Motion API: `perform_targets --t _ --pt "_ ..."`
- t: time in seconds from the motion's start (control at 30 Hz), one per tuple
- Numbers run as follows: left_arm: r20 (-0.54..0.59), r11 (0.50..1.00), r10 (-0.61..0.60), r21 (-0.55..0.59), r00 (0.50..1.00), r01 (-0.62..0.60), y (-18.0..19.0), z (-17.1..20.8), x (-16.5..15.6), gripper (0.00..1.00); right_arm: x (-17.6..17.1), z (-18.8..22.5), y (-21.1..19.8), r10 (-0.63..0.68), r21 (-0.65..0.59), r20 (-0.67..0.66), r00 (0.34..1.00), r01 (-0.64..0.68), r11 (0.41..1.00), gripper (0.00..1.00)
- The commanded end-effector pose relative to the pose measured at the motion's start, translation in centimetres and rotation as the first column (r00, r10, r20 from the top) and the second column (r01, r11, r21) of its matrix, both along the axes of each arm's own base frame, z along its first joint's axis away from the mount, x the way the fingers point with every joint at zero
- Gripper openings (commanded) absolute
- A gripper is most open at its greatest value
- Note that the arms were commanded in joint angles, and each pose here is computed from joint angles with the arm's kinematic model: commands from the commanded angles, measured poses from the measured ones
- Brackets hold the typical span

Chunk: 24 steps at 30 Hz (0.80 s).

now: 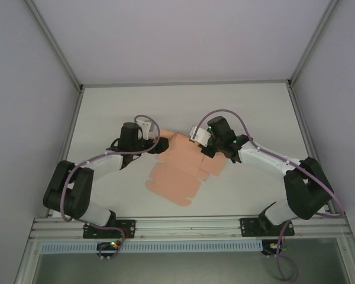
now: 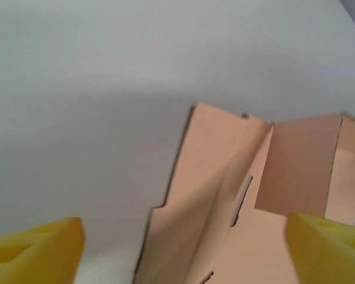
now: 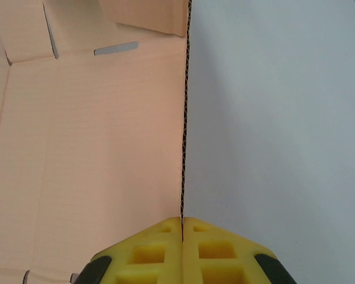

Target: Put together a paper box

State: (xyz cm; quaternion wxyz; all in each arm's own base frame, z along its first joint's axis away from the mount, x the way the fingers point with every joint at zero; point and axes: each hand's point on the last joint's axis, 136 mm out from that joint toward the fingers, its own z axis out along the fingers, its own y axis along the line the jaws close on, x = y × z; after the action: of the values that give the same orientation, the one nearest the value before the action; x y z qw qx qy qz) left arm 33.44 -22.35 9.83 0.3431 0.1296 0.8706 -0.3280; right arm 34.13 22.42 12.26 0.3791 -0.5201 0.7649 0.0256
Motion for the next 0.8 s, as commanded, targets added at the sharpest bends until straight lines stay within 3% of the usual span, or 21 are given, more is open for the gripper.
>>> perform_targets --t 0.0,0.17,0.27,0.5,0.63,0.77 --pt "-0.023 0.998 -0.066 -0.015 0.998 0.066 -0.9 -0.4 -0.7 0.71 -0.2 1.2 0.6 0.057 0.038 0.035 0.998 -0.059 0.998 0.0" --pt "0.015 0.996 -0.077 -0.035 0.997 0.078 -1.1 0.3 -0.6 0.27 -1.9 0.2 0.8 0.157 0.03 -0.004 0.988 -0.157 0.987 0.02" --pt "0.048 0.996 -0.08 -0.024 0.996 0.081 -1.0 0.6 -0.5 0.01 -2.3 -0.6 0.2 0.152 0.013 -0.037 0.988 -0.152 0.988 0.09" --pt "0.11 0.977 -0.189 -0.075 0.976 0.198 -2.2 2.0 -1.9 0.0 -1.9 -2.4 -1.0 0.121 -0.052 -0.109 0.987 -0.127 0.991 0.34" --pt "0.126 0.972 -0.21 -0.08 0.97 0.221 -2.4 2.3 -2.2 0.0 -0.7 -2.8 -1.5 0.089 -0.083 -0.076 0.993 -0.095 0.992 0.23" --pt "0.155 0.956 -0.252 -0.111 0.955 0.27 -2.9 3.1 -3.0 0.0 0.6 -3.0 -2.4 0.056 -0.133 -0.009 0.998 -0.056 0.99 0.2"
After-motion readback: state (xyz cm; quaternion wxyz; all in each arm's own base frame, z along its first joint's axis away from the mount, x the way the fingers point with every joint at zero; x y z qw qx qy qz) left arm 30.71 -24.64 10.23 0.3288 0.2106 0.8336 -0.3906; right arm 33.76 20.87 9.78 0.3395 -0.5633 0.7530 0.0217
